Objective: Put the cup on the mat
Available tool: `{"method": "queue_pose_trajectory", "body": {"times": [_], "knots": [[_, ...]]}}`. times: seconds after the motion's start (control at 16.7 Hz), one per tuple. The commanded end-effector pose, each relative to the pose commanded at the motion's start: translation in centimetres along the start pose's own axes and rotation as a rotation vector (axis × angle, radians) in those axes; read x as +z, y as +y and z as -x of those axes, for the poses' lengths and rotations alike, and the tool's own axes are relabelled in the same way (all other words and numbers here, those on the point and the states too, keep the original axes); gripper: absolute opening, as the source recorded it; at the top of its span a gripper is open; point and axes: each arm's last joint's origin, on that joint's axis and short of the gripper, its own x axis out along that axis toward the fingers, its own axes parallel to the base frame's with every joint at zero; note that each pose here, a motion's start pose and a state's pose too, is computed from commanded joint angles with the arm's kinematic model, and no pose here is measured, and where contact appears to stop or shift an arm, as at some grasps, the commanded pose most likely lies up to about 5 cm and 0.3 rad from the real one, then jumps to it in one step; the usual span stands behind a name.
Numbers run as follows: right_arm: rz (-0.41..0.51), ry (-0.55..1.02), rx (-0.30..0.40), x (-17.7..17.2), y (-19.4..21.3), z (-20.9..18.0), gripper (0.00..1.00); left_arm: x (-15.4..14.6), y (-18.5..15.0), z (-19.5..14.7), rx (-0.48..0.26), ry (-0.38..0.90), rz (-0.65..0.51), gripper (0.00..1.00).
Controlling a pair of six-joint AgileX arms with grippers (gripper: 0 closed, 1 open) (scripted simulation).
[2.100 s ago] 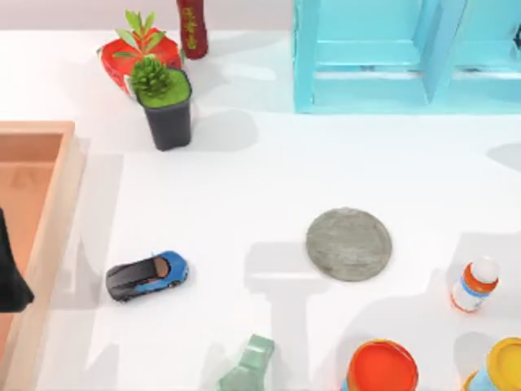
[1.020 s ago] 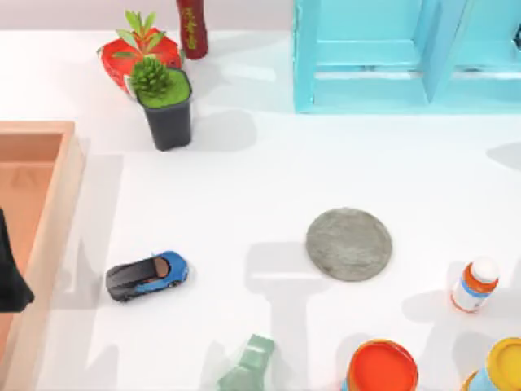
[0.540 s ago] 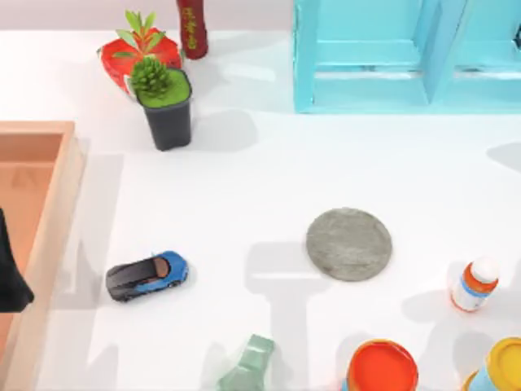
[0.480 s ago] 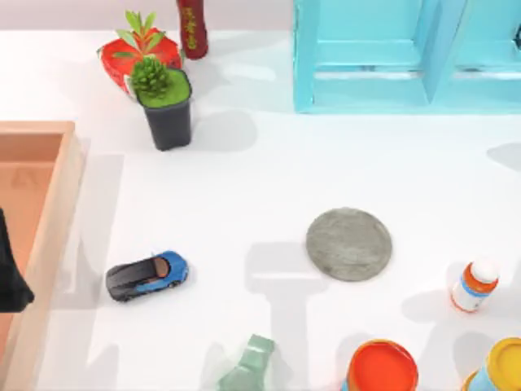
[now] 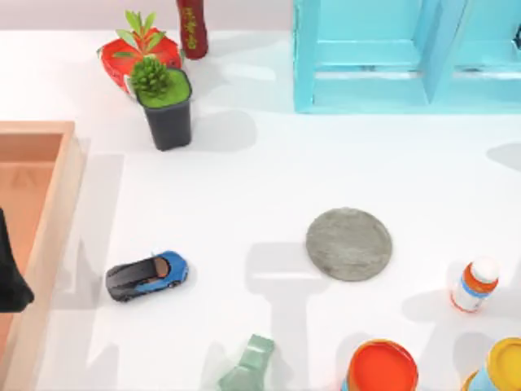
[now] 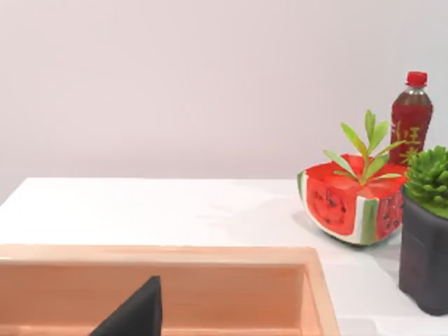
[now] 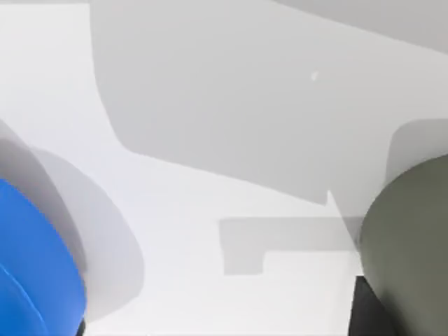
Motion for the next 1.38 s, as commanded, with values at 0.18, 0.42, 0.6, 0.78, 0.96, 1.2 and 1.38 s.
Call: {"method": "queue_pose_trajectory", "body": {"times": [0.18,0.42,0.6,0.78,0.96,1.2,1.38], "knots": [[0.0,0.0,0.0,0.0,0.0,0.0,0.0,0.0,0.0,0.0,0.0,0.0,0.0,1.0],[0.0,0.0,-0.001,0.0,0.0,0.0,0.0,0.0,0.0,0.0,0.0,0.0,0.0,1.0],[-0.001,0.004,-0.007,0.7,-0.7,0.3,0.0,0.0,0.0,0.0,0.0,0.0,0.0,1.0],[-0.012,0.003,-0.01,3.7,-3.2,0.8,0.0,0.0,0.0,0.0,0.0,0.0,0.0,1.0],[-0.062,-0.003,-0.008,9.0,-6.2,1.4,0.0,0.0,0.0,0.0,0.0,0.0,0.0,1.0],[-0.243,-0.016,-0.008,18.2,-9.3,2.6,0.0,0.0,0.0,0.0,0.0,0.0,0.0,1.0],[-0.473,-0.027,-0.003,25.2,-9.9,3.5,0.0,0.0,0.0,0.0,0.0,0.0,0.0,1.0]]}}
